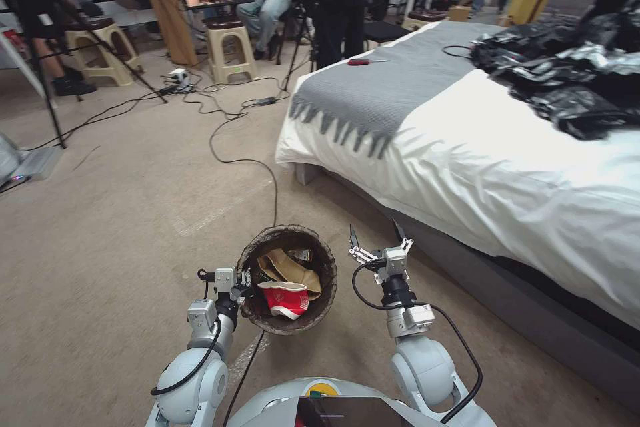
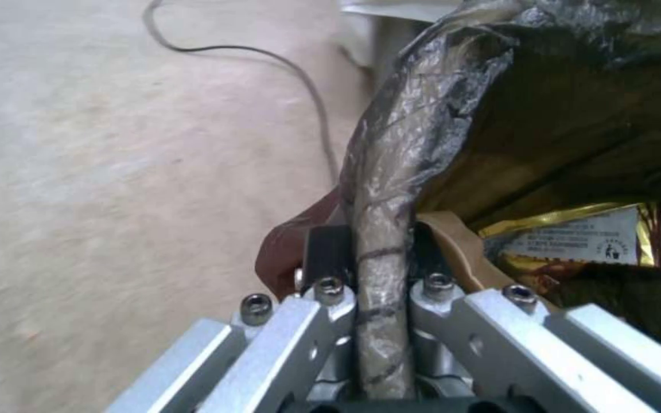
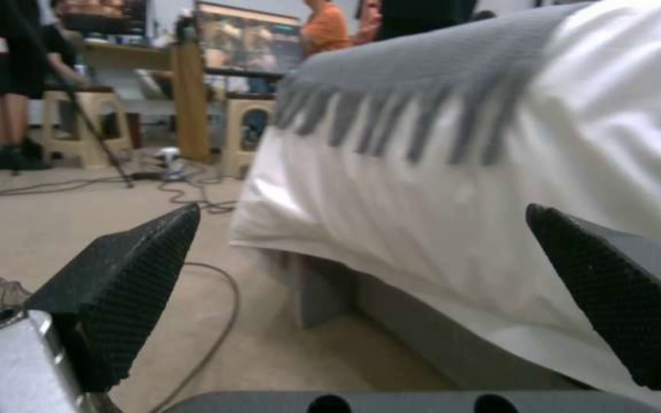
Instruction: Pick up the trash bin, then pick up the garbage from the floor and place it into the trash bin.
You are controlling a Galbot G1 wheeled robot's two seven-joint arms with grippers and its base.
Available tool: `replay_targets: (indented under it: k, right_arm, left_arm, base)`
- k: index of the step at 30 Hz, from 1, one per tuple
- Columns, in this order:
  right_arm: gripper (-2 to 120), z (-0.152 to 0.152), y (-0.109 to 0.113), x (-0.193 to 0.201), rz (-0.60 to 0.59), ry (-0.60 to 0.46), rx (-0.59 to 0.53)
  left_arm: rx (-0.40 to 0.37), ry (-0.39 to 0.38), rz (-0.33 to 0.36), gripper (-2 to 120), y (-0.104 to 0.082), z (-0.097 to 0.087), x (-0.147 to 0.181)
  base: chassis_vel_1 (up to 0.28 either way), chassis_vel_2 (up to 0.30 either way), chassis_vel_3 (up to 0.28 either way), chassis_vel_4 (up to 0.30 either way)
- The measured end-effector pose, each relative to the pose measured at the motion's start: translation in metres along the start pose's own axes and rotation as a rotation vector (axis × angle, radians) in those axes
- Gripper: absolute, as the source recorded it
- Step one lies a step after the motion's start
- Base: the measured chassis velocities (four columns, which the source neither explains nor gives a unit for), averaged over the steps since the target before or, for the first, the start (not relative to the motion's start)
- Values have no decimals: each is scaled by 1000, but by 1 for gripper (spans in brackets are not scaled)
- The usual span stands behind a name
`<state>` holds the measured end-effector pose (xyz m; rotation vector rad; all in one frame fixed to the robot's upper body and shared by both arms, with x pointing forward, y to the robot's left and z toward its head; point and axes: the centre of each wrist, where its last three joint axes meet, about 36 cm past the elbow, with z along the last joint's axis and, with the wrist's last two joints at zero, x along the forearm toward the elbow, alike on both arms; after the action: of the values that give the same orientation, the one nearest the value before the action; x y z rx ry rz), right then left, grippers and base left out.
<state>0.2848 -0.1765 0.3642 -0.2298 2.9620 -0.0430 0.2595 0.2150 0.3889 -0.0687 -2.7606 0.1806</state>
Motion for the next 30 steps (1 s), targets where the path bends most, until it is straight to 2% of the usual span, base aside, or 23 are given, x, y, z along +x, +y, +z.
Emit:
replay_targets:
  k: [30]
  right_arm:
    - [100, -4, -1, -5, -12, -17, -1]
  left_arm:
    - [0, 0, 1, 2, -1, 0, -2]
  base:
    - [126, 124, 128, 125]
